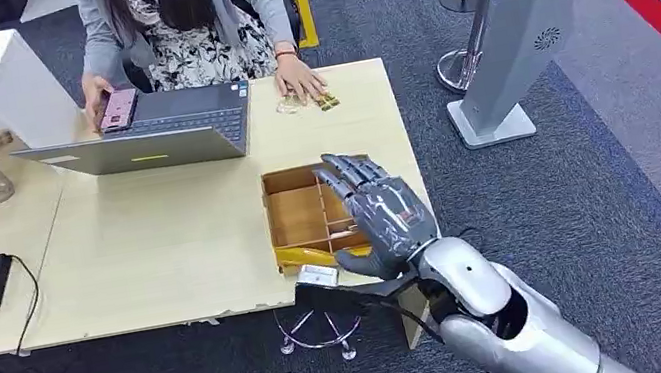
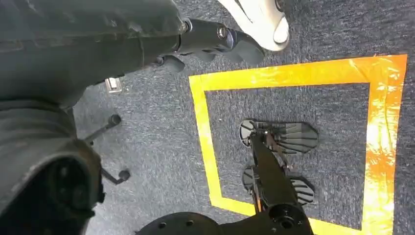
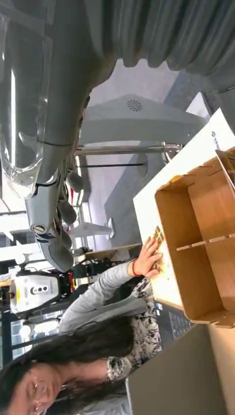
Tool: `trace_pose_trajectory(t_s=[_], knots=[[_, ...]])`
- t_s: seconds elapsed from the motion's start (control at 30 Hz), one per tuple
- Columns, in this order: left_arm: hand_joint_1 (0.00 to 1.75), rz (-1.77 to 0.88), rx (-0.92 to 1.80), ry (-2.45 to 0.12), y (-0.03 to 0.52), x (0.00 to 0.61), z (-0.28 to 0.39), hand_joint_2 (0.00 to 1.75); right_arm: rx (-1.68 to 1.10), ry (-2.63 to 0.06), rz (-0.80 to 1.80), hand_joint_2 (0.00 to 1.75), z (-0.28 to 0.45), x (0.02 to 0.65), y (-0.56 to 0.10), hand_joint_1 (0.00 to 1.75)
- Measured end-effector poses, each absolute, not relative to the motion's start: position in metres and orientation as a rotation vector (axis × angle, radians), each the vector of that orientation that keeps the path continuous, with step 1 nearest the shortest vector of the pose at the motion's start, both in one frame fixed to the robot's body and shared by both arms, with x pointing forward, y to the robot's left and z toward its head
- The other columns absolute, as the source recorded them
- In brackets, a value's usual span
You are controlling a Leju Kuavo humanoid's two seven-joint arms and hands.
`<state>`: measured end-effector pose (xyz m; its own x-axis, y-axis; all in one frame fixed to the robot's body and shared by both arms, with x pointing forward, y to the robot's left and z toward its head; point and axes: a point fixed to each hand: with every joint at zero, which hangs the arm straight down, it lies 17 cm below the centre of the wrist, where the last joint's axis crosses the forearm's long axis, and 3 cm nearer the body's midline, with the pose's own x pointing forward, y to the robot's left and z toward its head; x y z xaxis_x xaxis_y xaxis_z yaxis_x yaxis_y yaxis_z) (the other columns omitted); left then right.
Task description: Pass the card to the sensor for recognition and then transmit it.
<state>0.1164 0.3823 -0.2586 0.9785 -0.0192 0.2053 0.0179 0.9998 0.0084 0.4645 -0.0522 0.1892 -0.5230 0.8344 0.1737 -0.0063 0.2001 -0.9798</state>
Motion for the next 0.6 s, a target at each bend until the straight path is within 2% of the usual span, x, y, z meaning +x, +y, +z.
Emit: trace_pose_trajectory(t_s=[0.6], knots=[[0.00, 0.124, -0.031, -0.155, 0.372, 0.113, -0.260, 0.00, -0.965, -1.639, 1.428, 1.75, 0.172, 0.487, -0.075, 0.00]])
